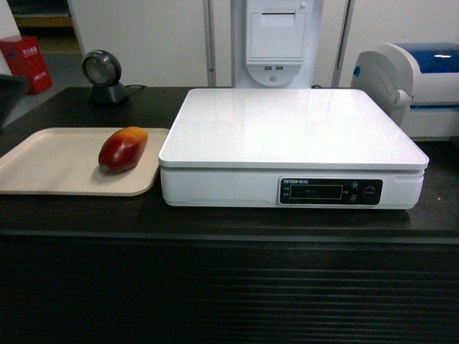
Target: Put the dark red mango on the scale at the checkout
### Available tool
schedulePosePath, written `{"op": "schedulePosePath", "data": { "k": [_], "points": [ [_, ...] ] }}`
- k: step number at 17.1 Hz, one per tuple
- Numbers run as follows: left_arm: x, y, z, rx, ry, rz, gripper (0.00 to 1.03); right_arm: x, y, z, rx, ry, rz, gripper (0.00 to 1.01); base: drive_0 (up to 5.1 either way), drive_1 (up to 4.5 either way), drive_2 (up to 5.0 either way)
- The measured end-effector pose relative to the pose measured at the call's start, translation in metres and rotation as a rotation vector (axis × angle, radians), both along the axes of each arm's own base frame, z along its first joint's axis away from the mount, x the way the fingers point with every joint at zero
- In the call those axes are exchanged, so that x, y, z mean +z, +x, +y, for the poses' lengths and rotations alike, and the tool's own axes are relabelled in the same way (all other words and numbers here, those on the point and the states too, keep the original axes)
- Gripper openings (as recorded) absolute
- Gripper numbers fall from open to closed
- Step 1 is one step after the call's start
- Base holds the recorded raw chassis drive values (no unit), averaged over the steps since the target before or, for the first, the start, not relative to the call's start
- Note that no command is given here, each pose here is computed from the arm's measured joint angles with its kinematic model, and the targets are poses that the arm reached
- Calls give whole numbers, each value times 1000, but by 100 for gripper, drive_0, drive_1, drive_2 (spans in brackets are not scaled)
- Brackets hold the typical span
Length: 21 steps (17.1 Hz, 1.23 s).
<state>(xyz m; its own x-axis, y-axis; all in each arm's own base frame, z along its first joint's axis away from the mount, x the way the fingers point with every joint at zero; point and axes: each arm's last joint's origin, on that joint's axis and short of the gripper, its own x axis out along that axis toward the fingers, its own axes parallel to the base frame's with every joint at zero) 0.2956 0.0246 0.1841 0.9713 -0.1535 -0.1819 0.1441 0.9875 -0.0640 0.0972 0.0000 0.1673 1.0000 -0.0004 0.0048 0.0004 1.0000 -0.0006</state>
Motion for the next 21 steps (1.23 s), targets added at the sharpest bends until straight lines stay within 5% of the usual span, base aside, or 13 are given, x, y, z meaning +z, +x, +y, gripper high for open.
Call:
{"op": "schedulePosePath", "data": {
  "k": [6, 10, 21],
  "points": [
    [-39, 114, 1, -125, 24, 214, 98, 0, 0, 0, 0, 0, 0, 98, 0, 0, 0],
    [-53, 158, -1, -180, 22, 305, 98, 0, 0, 0, 0, 0, 0, 98, 0, 0, 0],
    [-68, 217, -7, -191, 37, 448, 98, 0, 0, 0, 0, 0, 0, 98, 0, 0, 0]
  ]
}}
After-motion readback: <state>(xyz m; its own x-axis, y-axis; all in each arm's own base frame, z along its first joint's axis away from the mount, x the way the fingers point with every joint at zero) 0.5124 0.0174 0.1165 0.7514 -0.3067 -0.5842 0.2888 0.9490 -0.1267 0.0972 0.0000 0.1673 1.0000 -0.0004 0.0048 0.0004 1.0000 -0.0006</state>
